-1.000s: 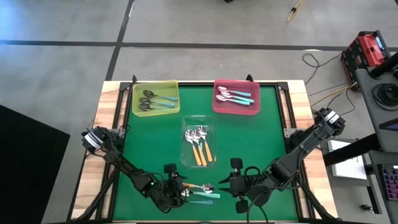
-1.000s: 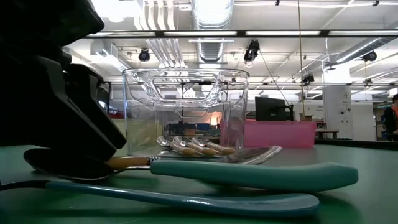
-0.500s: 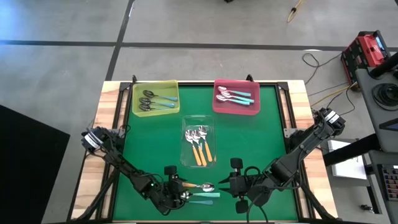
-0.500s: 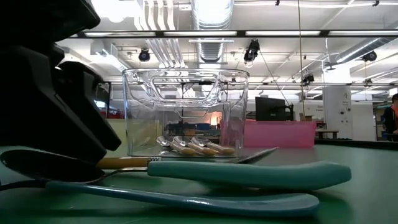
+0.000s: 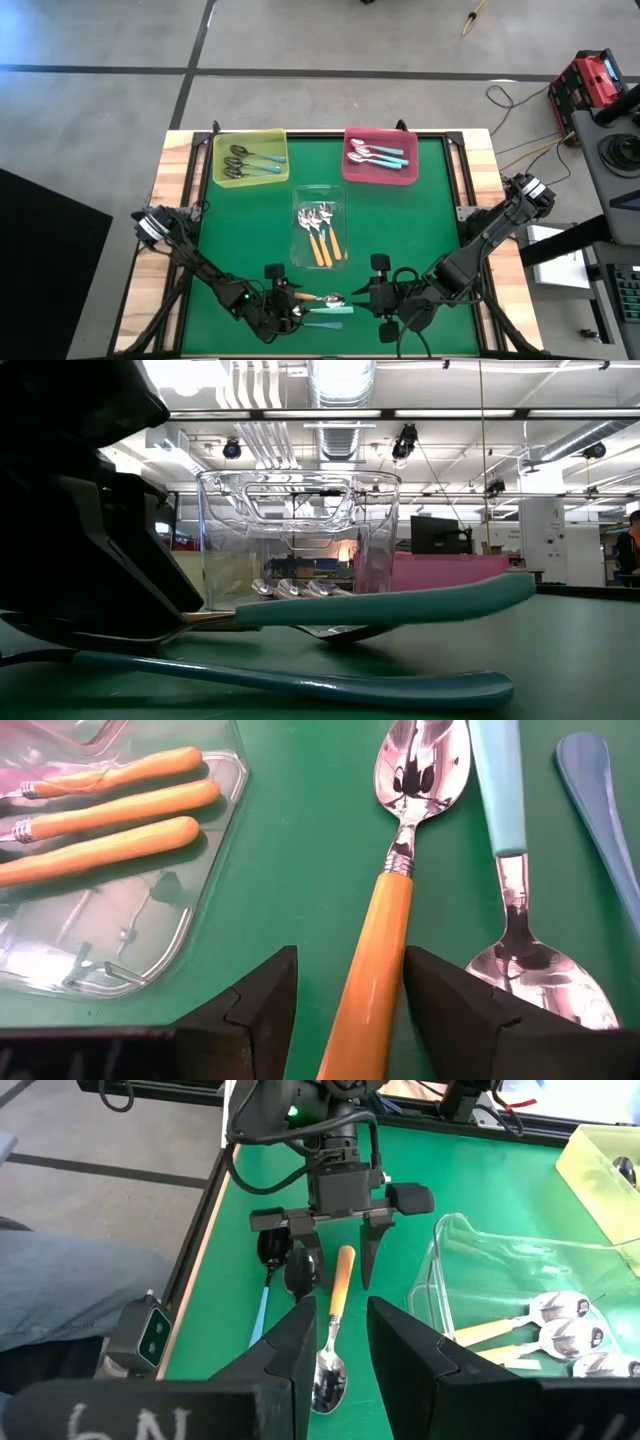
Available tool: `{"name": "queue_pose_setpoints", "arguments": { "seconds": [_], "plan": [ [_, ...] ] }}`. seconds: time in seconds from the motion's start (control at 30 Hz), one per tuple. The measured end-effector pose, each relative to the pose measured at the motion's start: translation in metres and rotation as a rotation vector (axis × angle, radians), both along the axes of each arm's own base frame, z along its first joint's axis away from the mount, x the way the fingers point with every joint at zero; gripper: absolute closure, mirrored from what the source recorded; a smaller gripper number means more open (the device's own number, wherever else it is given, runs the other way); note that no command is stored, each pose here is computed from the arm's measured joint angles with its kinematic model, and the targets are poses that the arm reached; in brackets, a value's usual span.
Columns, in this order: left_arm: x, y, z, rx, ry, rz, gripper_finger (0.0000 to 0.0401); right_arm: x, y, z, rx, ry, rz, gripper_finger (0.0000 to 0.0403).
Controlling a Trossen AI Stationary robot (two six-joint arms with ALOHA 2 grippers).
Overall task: Sort silverware by color (type)
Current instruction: Put the yellow spoon into the transparent bin
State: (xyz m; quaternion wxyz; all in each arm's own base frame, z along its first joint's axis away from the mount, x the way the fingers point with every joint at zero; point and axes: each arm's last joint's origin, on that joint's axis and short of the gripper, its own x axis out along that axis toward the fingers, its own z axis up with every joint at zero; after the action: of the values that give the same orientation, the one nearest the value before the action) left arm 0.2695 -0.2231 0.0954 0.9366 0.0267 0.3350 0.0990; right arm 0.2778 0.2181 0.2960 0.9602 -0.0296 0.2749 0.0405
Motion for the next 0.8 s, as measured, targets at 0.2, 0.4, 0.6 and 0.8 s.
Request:
{"name": "queue_pose_setpoints", "arguments": {
  "seconds": [0.2, 0.4, 0.6, 0.8],
  "plan": [
    [-0.0001, -0.0003, -0.0011, 0.002, 0.002, -0.002, 0.0243, 0.0000, 0.0000, 0.0000, 0.000, 0.000, 0.000, 0.0319],
    [0.0002, -0.0005, -0.0010, -0.005, 0.007, -0.007, 0.0290, 0.0001, -0.0001, 0.0000, 0.000, 0.000, 0.000, 0.0319],
    [0.0014, -0.0011, 0.0003, 0.007, 0.010, -0.007, 0.0344, 0.0001, -0.0001, 0.0000, 0.000, 0.000, 0.000, 0.0319],
    [0.0042, -0.0039, 0.0042, 0.003, -0.003, -0.004, 0.0373, 0.0001, -0.0001, 0.0000, 0.000, 0.000, 0.000, 0.0319]
  ]
}}
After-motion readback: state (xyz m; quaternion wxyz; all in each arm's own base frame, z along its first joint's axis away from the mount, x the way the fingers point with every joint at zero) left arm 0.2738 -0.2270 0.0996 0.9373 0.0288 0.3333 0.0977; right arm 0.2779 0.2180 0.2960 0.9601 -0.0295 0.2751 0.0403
